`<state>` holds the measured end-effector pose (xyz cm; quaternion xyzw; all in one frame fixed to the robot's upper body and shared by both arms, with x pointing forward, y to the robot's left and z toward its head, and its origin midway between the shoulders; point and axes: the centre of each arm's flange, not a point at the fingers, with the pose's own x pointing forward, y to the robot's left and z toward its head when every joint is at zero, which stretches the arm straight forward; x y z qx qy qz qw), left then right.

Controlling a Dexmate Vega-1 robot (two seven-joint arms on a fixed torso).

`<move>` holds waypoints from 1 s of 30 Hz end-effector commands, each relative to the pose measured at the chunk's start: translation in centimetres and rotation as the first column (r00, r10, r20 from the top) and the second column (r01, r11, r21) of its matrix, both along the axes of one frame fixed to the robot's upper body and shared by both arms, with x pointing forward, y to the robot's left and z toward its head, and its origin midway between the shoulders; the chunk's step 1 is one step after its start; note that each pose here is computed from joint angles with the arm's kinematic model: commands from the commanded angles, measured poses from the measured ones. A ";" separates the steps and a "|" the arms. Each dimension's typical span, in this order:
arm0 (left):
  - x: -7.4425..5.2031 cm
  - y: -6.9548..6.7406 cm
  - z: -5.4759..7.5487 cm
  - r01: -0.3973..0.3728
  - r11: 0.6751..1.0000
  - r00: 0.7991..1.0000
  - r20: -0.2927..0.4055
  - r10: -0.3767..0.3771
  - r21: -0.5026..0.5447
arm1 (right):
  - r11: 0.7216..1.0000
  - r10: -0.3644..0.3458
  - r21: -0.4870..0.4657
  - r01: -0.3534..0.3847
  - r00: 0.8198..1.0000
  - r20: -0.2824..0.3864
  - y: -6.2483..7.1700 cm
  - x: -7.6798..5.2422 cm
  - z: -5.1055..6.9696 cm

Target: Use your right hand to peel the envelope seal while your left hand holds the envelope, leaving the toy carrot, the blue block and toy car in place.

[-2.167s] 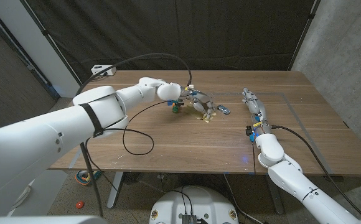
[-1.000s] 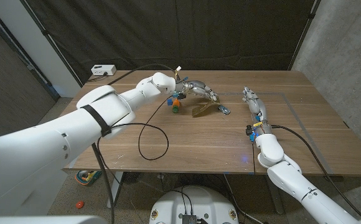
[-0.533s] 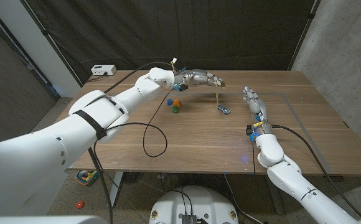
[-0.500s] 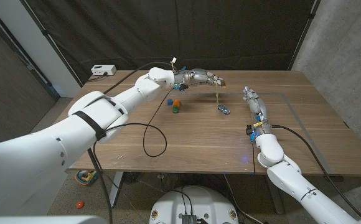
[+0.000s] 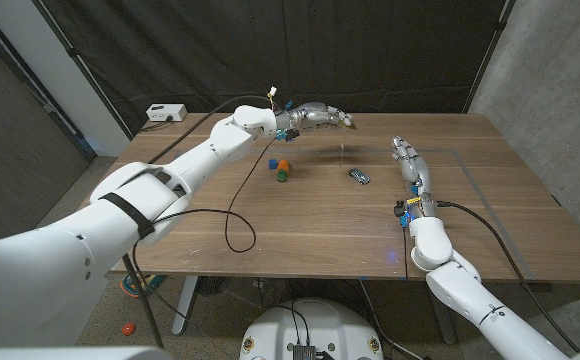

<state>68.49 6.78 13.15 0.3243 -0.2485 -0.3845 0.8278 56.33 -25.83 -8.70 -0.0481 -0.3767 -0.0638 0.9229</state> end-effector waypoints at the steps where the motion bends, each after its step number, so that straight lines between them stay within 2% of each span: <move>1: -2.4 0.6 1.5 -0.198 0.980 0.954 0.226 0.197 -0.019 | 0.997 -0.069 -0.017 0.069 0.997 0.043 0.4 -0.8 -0.2; 5: -2.5 0.7 1.6 -0.186 0.979 0.965 0.175 0.197 -0.078 | 0.995 -0.096 -0.035 0.097 0.995 0.036 0.5 -0.9 -0.2; 10: -2.2 0.7 1.3 -0.162 0.970 0.985 0.030 0.170 -0.179 | 0.991 -0.125 -0.048 0.127 0.991 0.038 0.5 -1.1 -0.1; 12: -2.1 0.7 1.2 -0.154 0.964 0.988 -0.023 0.153 -0.215 | 0.988 -0.143 -0.048 0.144 0.989 0.037 0.5 -1.2 -0.1; 17: -1.9 0.3 1.1 -0.116 0.954 0.991 -0.097 0.093 -0.275 | 0.975 -0.213 -0.063 0.215 0.977 0.025 0.7 -1.7 0.0; 23: -1.8 -0.5 0.6 -0.068 0.944 0.986 -0.165 0.015 -0.324 | 0.938 -0.330 -0.110 0.329 0.944 0.010 1.2 -2.4 0.4; 27: -1.7 -1.2 0.2 -0.026 0.933 0.977 -0.205 -0.052 -0.360 | 0.906 -0.400 -0.144 0.398 0.916 0.009 1.8 -2.9 0.9; 29: -1.8 -1.5 0.1 -0.016 0.930 0.978 -0.200 -0.063 -0.368 | 0.890 -0.430 -0.161 0.425 0.903 0.008 2.0 -3.0 1.2; 30: -1.7 -1.8 0.0 0.005 0.927 0.975 -0.203 -0.087 -0.376 | 0.873 -0.460 -0.175 0.455 0.888 0.012 2.3 -3.2 1.4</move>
